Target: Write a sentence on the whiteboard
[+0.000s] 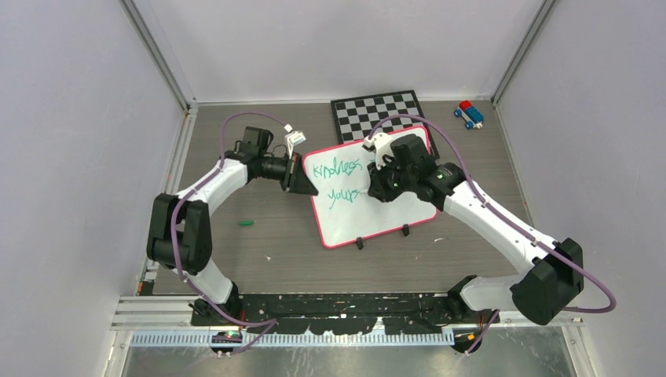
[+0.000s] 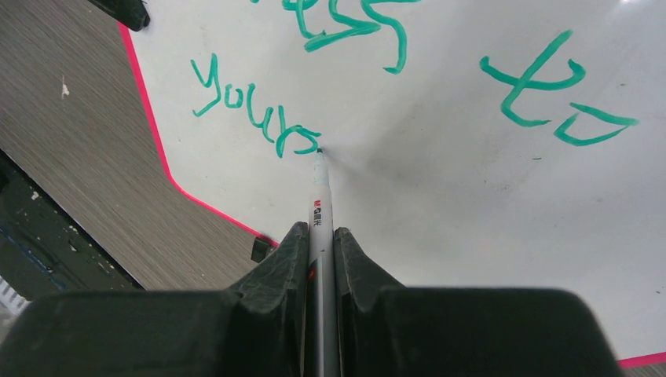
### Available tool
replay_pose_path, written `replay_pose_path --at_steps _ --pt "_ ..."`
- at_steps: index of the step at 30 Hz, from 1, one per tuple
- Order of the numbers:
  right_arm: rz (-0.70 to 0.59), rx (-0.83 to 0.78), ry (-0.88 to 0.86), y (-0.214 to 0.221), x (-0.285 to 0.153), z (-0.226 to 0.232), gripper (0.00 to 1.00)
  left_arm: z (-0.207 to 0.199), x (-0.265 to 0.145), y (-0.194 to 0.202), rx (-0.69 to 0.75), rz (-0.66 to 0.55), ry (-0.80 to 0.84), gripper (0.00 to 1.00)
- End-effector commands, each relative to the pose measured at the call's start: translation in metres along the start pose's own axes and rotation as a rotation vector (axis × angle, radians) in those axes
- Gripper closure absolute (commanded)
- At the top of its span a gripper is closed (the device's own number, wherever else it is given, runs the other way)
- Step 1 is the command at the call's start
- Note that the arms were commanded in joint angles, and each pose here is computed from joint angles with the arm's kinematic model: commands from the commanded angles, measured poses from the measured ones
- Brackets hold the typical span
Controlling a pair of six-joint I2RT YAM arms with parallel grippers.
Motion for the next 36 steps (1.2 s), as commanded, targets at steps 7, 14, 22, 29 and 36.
replay_pose_path --at_steps 7,14,22,29,36 --pt "-0.056 -0.016 0.088 -0.016 -0.004 -0.013 1.00 -0.005 -0.002 -0.001 0.044 -0.011 -0.010 1.00" --pt "-0.078 -0.022 0.123 -0.023 -0.011 -0.019 1.00 -0.004 -0.001 -0.003 0.042 -0.011 -0.007 1.00" --pt "-0.078 -0.008 0.100 -0.029 -0.004 -0.016 1.00 -0.004 -0.001 -0.003 0.040 -0.011 -0.005 1.00" --pt "-0.057 -0.006 0.053 -0.026 0.002 -0.008 1.00 -0.003 -0.001 -0.003 0.040 -0.011 -0.006 1.00" --pt "-0.036 -0.014 0.043 -0.017 0.004 -0.006 1.00 -0.003 -0.001 -0.003 0.043 -0.010 -0.007 1.00"
Point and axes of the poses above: each gripper's point midway between its finger pads, its own x axis out along the fingers, its own z axis along the line the jaws close on, y = z × x, the point moved 4 cm from there along -x, back along the fingers, and after that the axes turned 4 degrees about x, right-handed, at the moved point
